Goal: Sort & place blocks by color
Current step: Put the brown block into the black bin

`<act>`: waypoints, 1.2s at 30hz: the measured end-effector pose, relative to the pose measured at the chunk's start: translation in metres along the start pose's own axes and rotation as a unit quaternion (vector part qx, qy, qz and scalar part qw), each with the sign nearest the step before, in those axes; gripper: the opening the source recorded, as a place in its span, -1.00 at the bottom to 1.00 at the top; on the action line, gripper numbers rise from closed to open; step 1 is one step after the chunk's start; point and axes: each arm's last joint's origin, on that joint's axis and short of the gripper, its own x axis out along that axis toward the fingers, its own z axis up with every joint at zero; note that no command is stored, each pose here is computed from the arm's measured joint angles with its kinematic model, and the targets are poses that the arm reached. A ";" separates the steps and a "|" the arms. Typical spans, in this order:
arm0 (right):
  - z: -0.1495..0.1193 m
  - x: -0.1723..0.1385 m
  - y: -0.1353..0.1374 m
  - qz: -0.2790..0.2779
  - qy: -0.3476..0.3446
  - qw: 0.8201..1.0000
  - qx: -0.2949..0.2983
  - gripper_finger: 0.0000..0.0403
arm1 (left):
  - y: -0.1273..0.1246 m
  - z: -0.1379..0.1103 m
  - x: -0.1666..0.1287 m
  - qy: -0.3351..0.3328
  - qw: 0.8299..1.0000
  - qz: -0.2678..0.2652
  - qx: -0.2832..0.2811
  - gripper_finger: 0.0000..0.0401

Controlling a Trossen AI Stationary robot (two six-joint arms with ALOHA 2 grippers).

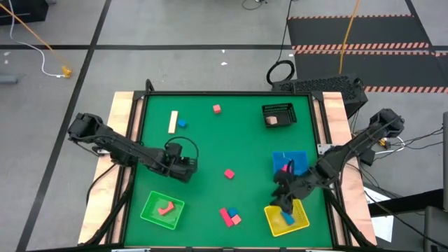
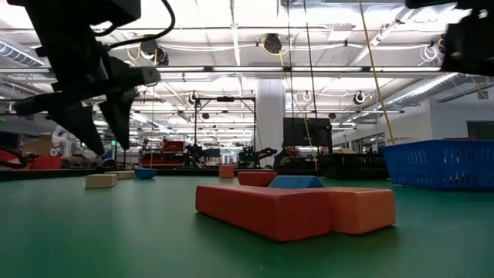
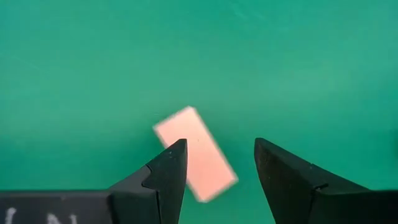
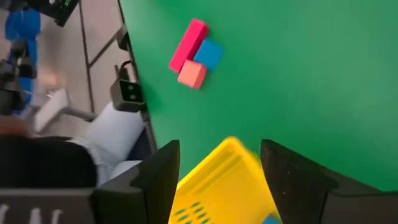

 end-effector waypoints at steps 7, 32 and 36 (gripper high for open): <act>0.018 0.001 -0.010 -0.020 -0.023 0.994 -0.102 0.05 | -0.005 -0.014 0.021 -0.008 0.999 0.022 -0.038 -0.07; 0.036 0.000 -0.020 -0.045 -0.043 0.978 -0.198 0.05 | -0.025 -0.011 0.010 -0.056 0.994 0.098 -0.012 -0.07; 0.036 0.000 -0.020 -0.045 -0.043 0.978 -0.199 0.05 | -0.024 -0.015 0.015 -0.042 0.992 0.117 -0.028 -0.07</act>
